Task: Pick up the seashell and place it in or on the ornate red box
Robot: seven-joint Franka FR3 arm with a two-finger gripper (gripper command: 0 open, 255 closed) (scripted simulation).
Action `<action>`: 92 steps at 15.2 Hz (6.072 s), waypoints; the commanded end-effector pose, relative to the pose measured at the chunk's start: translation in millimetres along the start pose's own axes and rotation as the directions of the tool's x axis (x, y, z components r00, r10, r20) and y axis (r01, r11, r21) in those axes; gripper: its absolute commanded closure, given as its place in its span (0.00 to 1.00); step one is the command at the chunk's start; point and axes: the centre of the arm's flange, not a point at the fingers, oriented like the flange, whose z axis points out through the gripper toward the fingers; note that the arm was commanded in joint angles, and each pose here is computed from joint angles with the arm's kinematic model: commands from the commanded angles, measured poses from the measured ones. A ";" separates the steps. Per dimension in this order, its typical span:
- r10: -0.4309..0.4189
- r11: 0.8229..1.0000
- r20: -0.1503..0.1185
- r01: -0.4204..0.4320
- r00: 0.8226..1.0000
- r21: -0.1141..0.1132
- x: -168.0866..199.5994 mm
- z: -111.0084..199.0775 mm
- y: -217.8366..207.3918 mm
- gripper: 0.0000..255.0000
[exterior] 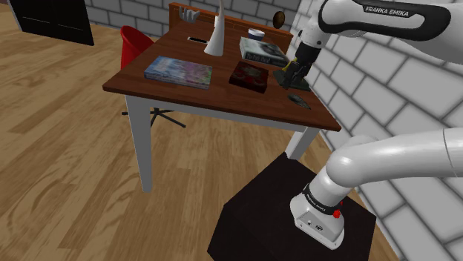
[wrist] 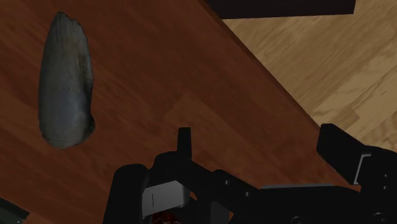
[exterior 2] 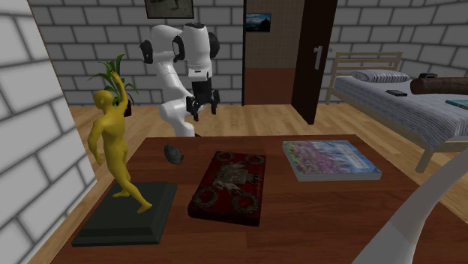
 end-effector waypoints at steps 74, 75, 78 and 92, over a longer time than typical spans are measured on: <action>0.120 0.993 0.005 -0.120 0.993 0.000 166.6 -30.1 147.0 1.00; 0.120 0.993 0.005 -0.120 0.993 0.000 179.7 -29.7 145.2 1.00; 0.120 0.993 0.005 -0.120 0.993 0.000 218.9 -28.7 139.7 1.00; 0.120 0.993 0.005 -0.120 0.993 0.000 285.8 20.5 131.8 1.00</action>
